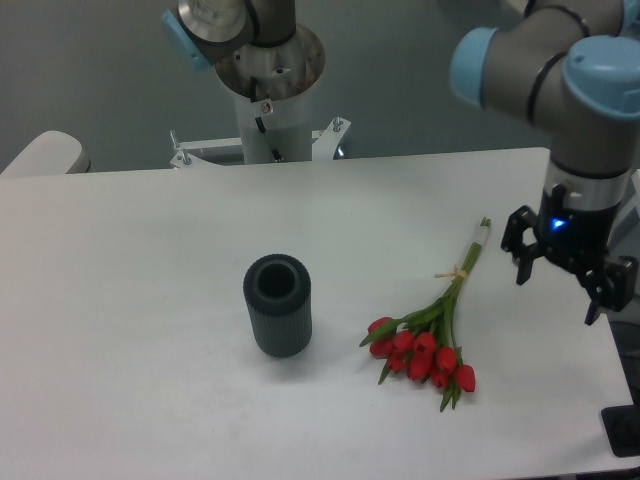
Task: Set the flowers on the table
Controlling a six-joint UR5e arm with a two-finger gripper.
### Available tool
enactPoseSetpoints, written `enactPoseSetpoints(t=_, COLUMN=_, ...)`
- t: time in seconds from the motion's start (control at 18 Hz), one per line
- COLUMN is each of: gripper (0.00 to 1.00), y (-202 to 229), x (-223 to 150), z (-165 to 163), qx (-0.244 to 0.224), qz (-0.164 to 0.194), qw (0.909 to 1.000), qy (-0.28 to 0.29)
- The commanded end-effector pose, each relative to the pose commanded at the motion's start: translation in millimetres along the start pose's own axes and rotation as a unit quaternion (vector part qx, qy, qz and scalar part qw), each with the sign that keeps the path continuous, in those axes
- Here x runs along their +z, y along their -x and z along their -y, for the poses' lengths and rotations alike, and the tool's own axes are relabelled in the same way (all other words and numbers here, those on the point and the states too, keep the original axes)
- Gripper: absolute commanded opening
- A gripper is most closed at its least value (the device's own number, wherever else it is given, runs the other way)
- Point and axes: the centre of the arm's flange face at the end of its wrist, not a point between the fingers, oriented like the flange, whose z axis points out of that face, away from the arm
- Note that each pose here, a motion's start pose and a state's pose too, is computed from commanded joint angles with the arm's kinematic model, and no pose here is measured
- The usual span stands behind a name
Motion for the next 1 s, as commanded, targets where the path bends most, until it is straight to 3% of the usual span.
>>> enactPoseSetpoints(t=1.0, gripper=1.0, y=-15, x=13, z=6, qx=-0.009, qz=-0.022, qw=0.9997, qy=-0.003)
